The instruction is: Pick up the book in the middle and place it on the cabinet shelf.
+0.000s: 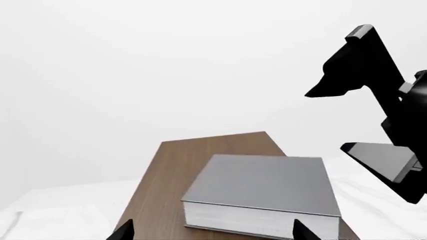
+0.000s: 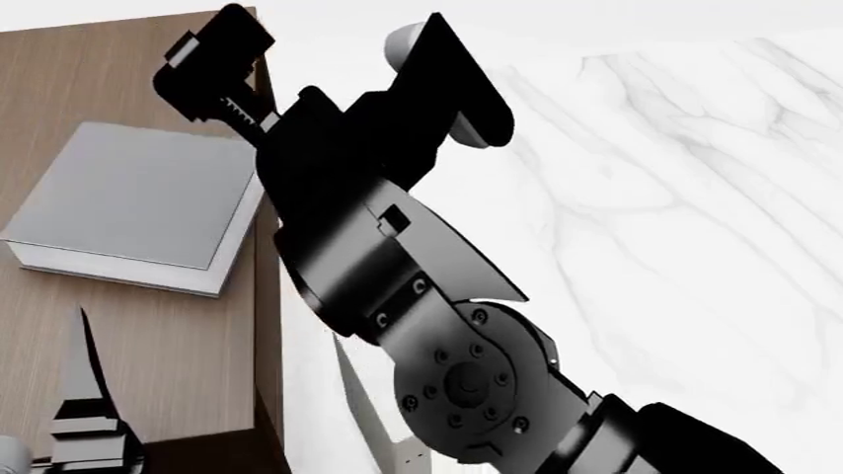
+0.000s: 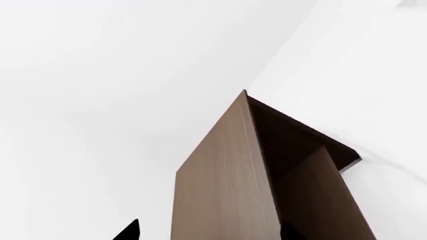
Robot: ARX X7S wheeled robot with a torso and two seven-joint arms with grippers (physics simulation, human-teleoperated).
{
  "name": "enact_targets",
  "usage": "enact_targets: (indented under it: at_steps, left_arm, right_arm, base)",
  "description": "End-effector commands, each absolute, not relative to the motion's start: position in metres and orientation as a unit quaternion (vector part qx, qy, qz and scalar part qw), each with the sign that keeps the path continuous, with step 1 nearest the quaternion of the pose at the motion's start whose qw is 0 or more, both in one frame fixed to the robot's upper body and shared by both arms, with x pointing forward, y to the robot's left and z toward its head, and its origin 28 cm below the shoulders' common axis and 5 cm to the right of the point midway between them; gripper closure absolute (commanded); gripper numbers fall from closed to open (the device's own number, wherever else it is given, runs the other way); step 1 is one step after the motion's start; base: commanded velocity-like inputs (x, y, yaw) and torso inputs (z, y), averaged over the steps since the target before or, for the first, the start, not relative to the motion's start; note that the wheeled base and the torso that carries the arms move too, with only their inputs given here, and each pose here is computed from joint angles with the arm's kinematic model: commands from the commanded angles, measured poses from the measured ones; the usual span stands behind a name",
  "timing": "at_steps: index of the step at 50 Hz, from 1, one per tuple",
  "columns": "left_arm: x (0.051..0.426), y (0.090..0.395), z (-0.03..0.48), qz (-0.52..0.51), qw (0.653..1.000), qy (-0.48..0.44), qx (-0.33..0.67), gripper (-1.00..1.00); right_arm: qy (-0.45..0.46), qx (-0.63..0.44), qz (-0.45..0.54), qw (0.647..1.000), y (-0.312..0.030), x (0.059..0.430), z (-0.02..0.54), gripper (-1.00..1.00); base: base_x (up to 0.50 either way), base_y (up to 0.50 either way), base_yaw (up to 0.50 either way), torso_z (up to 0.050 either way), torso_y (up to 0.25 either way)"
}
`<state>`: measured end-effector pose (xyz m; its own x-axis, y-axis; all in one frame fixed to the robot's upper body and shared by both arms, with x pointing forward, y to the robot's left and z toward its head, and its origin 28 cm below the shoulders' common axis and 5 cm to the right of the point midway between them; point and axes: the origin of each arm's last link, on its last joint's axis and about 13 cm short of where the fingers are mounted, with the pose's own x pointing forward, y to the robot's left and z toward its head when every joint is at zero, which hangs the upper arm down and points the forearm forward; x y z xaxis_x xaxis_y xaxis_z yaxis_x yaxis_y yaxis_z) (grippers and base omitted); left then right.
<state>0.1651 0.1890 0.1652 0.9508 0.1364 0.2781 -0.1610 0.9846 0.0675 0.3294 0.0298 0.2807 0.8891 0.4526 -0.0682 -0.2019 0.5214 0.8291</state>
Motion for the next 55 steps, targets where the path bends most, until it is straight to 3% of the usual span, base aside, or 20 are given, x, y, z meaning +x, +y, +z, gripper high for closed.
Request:
enact_targets:
  at_steps: [1,9,14,21,24,26,35,47,55]
  left_arm:
    - [0.167,0.188,0.168,0.051,0.987,-0.149,0.011,-1.0]
    - [0.167,0.189,0.169,0.056,0.987,-0.152,0.014,-1.0]
    - [0.165,0.19,0.174,0.056,0.984,-0.168,0.02,-1.0]
    - [0.169,0.191,0.188,0.035,0.971,-0.237,0.014,-1.0]
    - [0.174,0.191,0.206,0.026,0.964,-0.263,0.015,-1.0]
    - [0.179,0.193,0.237,0.03,0.947,-0.317,0.045,-1.0]
    - [0.174,0.19,0.36,0.034,0.891,-0.44,0.109,-1.0]
    - [0.133,0.186,0.486,0.053,0.811,-0.565,0.144,-1.0]
    - [0.121,0.181,0.516,0.053,0.792,-0.589,0.148,-1.0]
  right_arm:
    - [0.112,0.453,0.184,0.865,0.017,0.334,0.278,-1.0]
    - [0.092,0.417,0.152,0.891,0.008,0.337,0.263,-1.0]
    - [0.034,0.386,0.121,0.914,-0.007,0.335,0.258,-1.0]
    - [-0.134,0.287,0.039,0.948,-0.052,0.315,0.262,-1.0]
    - [-0.216,0.196,0.0,0.956,-0.069,0.304,0.275,-1.0]
    - [-0.29,0.136,-0.031,0.947,-0.087,0.285,0.303,-1.0]
    - [-0.469,-0.004,-0.059,0.881,-0.102,0.223,0.407,-1.0]
    - [-0.56,-0.057,-0.121,0.818,-0.122,0.171,0.481,-1.0]
    - [-0.574,-0.064,-0.127,0.806,-0.124,0.158,0.495,-1.0]
  base:
    - [0.0,0.0,0.0,0.0,0.0]
    - [0.0,0.0,0.0,0.0,0.0]
    - [0.0,0.0,0.0,0.0,0.0]
    - [0.0,0.0,0.0,0.0,0.0]
    - [0.0,0.0,0.0,0.0,0.0]
    - [0.0,0.0,0.0,0.005,0.005]
    - [0.0,0.0,0.0,0.0,0.0]
    - [0.0,0.0,0.0,0.0,0.0]
    - [0.0,0.0,0.0,0.0,0.0]
